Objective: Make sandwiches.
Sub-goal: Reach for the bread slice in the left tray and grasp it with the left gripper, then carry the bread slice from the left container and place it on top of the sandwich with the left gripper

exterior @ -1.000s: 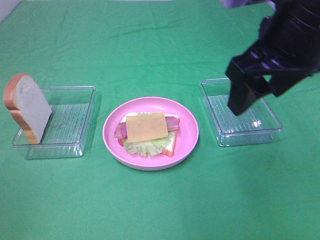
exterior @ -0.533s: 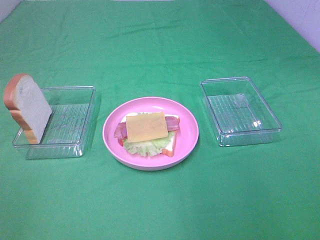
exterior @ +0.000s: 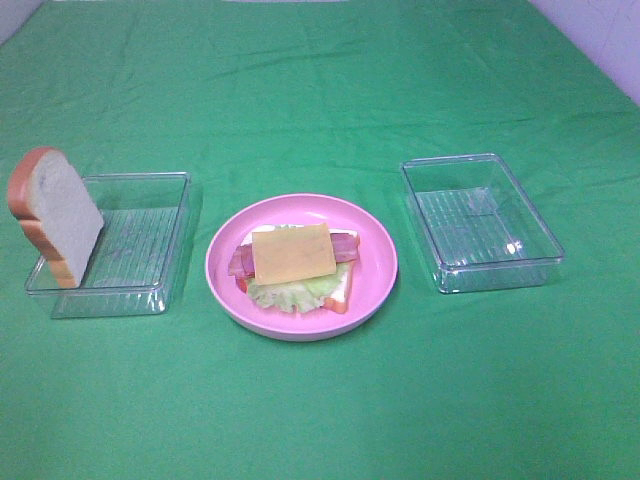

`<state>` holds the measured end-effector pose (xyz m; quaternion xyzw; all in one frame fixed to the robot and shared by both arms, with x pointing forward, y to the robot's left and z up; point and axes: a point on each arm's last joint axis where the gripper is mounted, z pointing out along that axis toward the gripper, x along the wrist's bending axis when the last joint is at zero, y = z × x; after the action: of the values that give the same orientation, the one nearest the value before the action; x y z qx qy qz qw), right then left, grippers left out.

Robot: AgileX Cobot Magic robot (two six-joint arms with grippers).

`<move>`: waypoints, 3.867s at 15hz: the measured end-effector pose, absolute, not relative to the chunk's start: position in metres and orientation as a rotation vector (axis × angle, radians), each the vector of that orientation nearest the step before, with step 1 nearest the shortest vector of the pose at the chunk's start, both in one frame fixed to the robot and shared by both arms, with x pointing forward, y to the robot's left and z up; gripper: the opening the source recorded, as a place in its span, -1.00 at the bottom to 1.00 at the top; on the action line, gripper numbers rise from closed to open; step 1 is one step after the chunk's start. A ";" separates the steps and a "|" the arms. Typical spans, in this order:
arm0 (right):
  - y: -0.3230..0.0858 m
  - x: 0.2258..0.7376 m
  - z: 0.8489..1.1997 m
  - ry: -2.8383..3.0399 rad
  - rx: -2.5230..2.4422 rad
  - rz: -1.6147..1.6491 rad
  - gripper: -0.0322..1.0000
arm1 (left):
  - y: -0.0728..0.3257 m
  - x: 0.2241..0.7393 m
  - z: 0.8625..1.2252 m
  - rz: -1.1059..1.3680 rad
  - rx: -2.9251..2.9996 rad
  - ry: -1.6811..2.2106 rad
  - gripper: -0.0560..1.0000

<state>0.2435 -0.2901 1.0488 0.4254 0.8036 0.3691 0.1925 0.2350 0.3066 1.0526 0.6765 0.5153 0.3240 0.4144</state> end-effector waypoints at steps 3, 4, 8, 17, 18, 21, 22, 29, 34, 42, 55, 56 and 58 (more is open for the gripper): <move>-0.298 0.224 1.048 2.164 1.071 1.194 0.52 | 0.307 0.235 1.053 0.814 1.700 1.295 0.45; -0.298 0.224 1.047 2.168 1.072 1.190 0.52 | 0.307 0.235 1.053 0.814 1.700 1.295 0.45; -0.298 0.224 1.046 2.169 1.073 1.189 0.52 | 0.305 0.242 1.064 0.781 1.676 1.349 0.45; -0.298 0.224 1.046 2.169 1.073 1.189 0.52 | 0.270 0.380 1.112 0.551 1.745 1.850 0.45; -0.298 0.224 1.046 2.169 1.073 1.189 0.52 | 0.262 0.404 1.113 0.521 1.782 1.899 0.45; -0.298 0.224 1.046 2.169 1.073 1.189 0.52 | 0.243 0.471 1.105 0.446 1.912 2.041 0.45; -0.298 0.224 1.046 2.169 1.073 1.189 0.52 | 0.237 0.492 1.103 0.434 1.951 2.081 0.45; -0.298 0.224 1.046 2.169 1.073 1.189 0.52 | 0.221 0.593 1.082 0.432 1.983 2.188 0.45; -0.298 0.224 1.046 2.169 1.073 1.189 0.52 | 0.257 0.621 1.044 0.277 1.898 2.360 0.45; -0.298 0.224 1.046 2.169 1.073 1.189 0.52 | 0.251 0.644 0.995 0.204 1.945 2.350 0.45; -0.298 0.224 1.046 2.169 1.073 1.189 0.52 | 0.242 0.633 1.031 0.121 1.858 2.254 -0.50; -0.298 0.224 1.046 2.169 1.073 1.189 0.52 | 0.241 0.618 1.071 0.157 1.804 2.146 -0.50; -0.298 0.224 1.046 2.169 1.073 1.189 0.52 | 0.235 0.605 1.097 0.129 1.787 2.028 -0.50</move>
<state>0.2244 -0.2978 1.0462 0.3881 0.7847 0.4300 0.2209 0.6052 0.2354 1.0969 0.6447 0.7317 0.0464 0.2163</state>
